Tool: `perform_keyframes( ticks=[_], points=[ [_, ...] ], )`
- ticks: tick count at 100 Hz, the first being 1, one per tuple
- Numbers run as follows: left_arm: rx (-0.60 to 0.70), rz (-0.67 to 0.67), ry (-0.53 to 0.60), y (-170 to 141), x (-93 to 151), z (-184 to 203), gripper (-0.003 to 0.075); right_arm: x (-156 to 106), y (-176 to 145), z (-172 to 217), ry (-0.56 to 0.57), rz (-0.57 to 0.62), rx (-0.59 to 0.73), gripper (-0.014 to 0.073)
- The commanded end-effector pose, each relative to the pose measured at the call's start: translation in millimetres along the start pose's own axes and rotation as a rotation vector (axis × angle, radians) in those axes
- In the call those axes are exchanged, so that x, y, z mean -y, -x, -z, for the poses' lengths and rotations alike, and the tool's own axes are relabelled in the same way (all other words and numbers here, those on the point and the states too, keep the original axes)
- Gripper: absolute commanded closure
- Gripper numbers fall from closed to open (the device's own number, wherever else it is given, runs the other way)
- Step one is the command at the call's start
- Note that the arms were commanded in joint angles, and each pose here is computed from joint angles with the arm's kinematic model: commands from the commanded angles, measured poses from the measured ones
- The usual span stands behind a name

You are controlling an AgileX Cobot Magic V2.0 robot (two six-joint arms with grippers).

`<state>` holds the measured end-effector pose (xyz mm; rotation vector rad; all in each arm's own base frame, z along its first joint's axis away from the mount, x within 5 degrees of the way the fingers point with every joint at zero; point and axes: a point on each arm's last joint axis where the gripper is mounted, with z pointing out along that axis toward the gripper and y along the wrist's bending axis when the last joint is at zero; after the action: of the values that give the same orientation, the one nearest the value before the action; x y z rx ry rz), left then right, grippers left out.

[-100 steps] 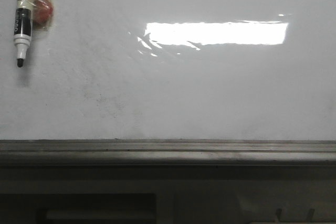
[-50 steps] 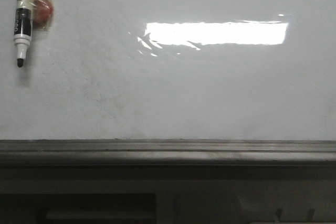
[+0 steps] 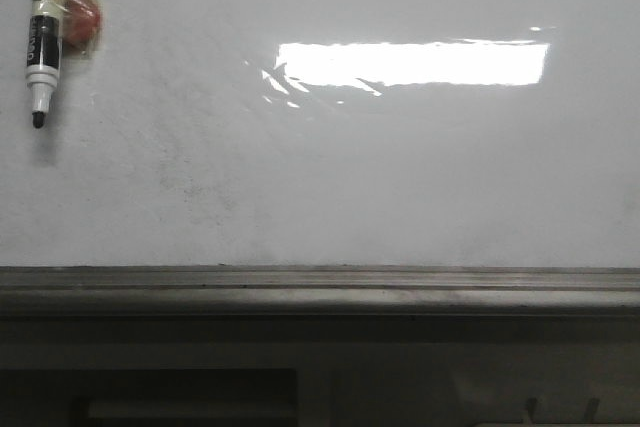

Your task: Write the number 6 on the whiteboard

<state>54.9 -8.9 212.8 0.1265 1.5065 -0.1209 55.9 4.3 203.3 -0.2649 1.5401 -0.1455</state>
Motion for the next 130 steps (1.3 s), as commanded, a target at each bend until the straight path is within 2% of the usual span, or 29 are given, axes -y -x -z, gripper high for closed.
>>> perform_keyframes(
  ticks=[1,13,20,28,45,50,63,68,91,109,116,121,130],
  points=[
    [0.063,0.020,-0.004,-8,0,1,0.0740,1,2,1,-0.031,-0.008,0.091,0.0660],
    [0.065,0.038,-0.004,-7,0,1,0.0740,3,6,1,-0.042,-0.119,0.133,0.0660],
    [0.067,0.101,-0.003,-7,0,1,0.0741,3,7,2,-0.045,-0.182,0.142,0.0660],
    [0.094,0.260,0.004,-5,-2,1,0.0740,4,7,2,-0.048,-0.277,0.151,0.0660],
    [0.163,0.639,0.040,1,-8,2,0.0741,7,7,2,-0.056,-0.589,0.163,0.0659],
    [0.174,0.689,0.038,5,-9,3,0.0741,7,10,2,-0.047,-0.624,0.162,0.0659],
    [0.185,0.686,-0.011,29,-5,5,0.0741,7,30,4,0.018,-0.621,0.127,0.0647],
    [0.162,0.646,-0.040,41,-2,5,0.0741,6,40,4,0.049,-0.619,0.096,0.0646],
    [-0.142,0.447,-0.138,88,14,-15,0.0741,4,81,-22,0.188,-0.580,-0.198,0.0646],
    [-0.325,0.380,-0.186,96,21,-39,0.0739,5,96,-48,0.221,-0.571,-0.322,0.0641],
    [-0.353,0.368,-0.215,96,23,-46,0.0729,5,98,-54,0.233,-0.543,-0.347,0.0581],
    [-0.362,0.359,-0.242,96,26,-51,0.0690,5,99,-57,0.237,-0.537,-0.358,0.0491],
    [-0.367,0.379,-0.293,95,30,-59,0.0545,5,100,-61,0.240,-0.542,-0.374,0.0248]
  ],
)
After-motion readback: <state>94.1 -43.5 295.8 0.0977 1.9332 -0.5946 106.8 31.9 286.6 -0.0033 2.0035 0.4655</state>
